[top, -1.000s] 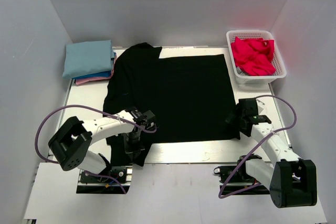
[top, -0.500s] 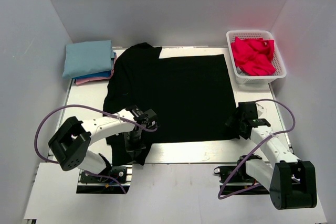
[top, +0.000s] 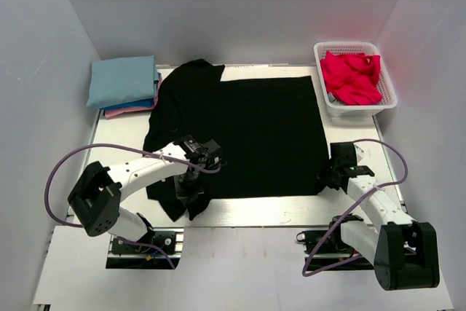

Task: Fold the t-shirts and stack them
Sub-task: Grap the side of the flattened tshirt closest away from the robot with both arms, then fold the flattened tshirt in 1/3 of the way

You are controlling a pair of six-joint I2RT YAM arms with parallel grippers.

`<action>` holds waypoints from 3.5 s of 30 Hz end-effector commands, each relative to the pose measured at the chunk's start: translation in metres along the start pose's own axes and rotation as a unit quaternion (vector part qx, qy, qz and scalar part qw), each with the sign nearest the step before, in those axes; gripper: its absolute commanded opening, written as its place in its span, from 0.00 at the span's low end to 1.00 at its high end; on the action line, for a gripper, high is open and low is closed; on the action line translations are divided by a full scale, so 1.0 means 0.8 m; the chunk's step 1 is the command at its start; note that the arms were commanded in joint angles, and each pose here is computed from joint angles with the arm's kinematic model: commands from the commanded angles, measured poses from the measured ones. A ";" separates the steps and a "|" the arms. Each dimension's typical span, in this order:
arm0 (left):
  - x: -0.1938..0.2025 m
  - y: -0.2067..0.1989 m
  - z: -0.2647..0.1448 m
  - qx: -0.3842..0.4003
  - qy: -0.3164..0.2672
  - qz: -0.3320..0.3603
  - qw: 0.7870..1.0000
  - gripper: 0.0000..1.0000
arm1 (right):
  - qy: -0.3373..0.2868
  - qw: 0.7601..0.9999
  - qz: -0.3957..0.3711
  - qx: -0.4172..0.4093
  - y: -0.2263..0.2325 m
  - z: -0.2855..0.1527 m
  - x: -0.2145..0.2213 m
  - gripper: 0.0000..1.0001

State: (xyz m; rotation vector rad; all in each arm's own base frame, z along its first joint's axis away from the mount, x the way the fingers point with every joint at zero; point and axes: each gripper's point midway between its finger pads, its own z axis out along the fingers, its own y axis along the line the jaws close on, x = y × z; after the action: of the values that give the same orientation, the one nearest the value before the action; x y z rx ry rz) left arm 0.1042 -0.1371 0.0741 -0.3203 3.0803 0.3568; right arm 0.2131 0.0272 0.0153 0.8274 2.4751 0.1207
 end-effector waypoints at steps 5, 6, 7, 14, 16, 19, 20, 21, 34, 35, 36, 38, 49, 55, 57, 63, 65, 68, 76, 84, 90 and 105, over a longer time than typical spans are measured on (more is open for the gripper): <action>-0.044 0.002 -0.028 -0.024 -0.068 -0.023 0.997 0.00 | 0.018 1.000 -0.024 0.004 0.002 -0.014 -0.002 0.16; -0.049 0.000 -0.032 -0.022 -0.079 -0.030 0.996 0.00 | 0.016 1.000 -0.025 -0.002 0.008 -0.017 -0.007 0.16; -0.054 -0.002 -0.030 -0.032 -0.083 -0.029 0.996 0.00 | 0.017 0.999 -0.027 -0.006 0.011 -0.017 -0.009 0.16; -0.118 -0.020 -0.060 -0.036 -0.157 -0.029 0.987 0.00 | 0.007 0.999 -0.042 -0.031 0.042 -0.028 -0.039 0.07; -0.140 -0.019 -0.066 -0.044 -0.174 -0.035 0.983 0.00 | -0.001 0.998 -0.041 -0.037 0.051 -0.031 -0.052 0.06; -0.179 -0.004 -0.083 -0.068 -0.230 -0.053 0.969 0.00 | -0.009 0.998 -0.043 -0.046 0.064 -0.033 -0.065 0.00; -0.186 -0.005 -0.084 -0.075 -0.239 -0.054 0.967 0.00 | -0.012 0.998 -0.043 -0.047 0.066 -0.031 -0.068 0.00; -0.197 -0.004 -0.090 -0.074 -0.248 -0.064 0.964 0.00 | -0.012 0.998 -0.041 -0.049 0.069 -0.030 -0.070 0.00; -0.339 0.000 -0.073 -0.121 -0.312 -0.100 0.937 0.00 | -0.045 0.997 -0.012 -0.062 0.126 -0.014 -0.145 0.00; -0.348 -0.004 -0.069 -0.116 -0.311 -0.099 0.938 0.00 | -0.058 0.996 -0.012 -0.069 0.135 -0.015 -0.157 0.00; -0.369 -0.004 -0.078 -0.107 -0.322 -0.113 0.934 0.00 | -0.049 0.997 -0.012 -0.064 0.135 -0.004 -0.157 0.00; -0.394 -0.021 -0.077 -0.097 -0.331 -0.104 0.933 0.00 | -0.059 0.995 -0.019 -0.072 0.149 -0.003 -0.174 0.00; -0.519 -0.016 -0.074 -0.128 -0.359 -0.088 0.920 1.00 | -0.067 0.994 -0.064 -0.055 0.190 0.035 -0.231 0.75; -0.483 0.007 -0.086 -0.100 -0.347 -0.115 0.925 1.00 | -0.075 0.987 -0.100 -0.098 0.189 0.004 -0.208 0.88; -0.462 0.013 -0.106 -0.065 -0.349 -0.131 0.926 1.00 | -0.083 0.984 -0.108 -0.113 0.193 -0.009 -0.203 0.90; -0.346 0.023 -0.023 -0.032 -0.272 -0.161 0.948 1.00 | -0.027 0.978 -0.149 -0.141 0.181 0.007 -0.131 0.90; -0.334 0.009 -0.017 0.027 -0.273 -0.183 0.944 1.00 | -0.004 0.975 -0.151 -0.161 0.189 0.012 -0.116 0.90; -0.298 0.008 0.028 0.045 -0.241 -0.169 0.955 1.00 | 0.008 0.972 -0.154 -0.176 0.201 0.023 -0.102 0.90; -0.310 0.012 0.058 0.024 -0.264 -0.170 0.949 1.00 | 0.013 0.969 -0.153 -0.192 0.235 0.066 -0.106 0.90; -0.313 0.026 0.068 -0.011 -0.275 -0.168 0.947 1.00 | -0.019 0.976 -0.128 -0.175 0.259 0.096 -0.143 0.90; -0.298 0.037 0.088 -0.043 -0.258 -0.166 0.951 1.00 | -0.063 0.989 -0.054 -0.125 0.262 0.102 -0.188 0.90; -0.269 0.061 0.097 -0.075 -0.231 -0.176 0.954 1.00 | -0.076 0.990 0.038 -0.110 0.316 0.114 -0.262 0.90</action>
State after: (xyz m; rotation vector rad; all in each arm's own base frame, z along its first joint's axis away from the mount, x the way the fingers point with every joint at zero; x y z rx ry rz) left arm 0.3342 -0.0506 0.0248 -0.6703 2.4294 0.4301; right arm 0.5296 0.1154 0.0906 0.7211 2.2307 0.4141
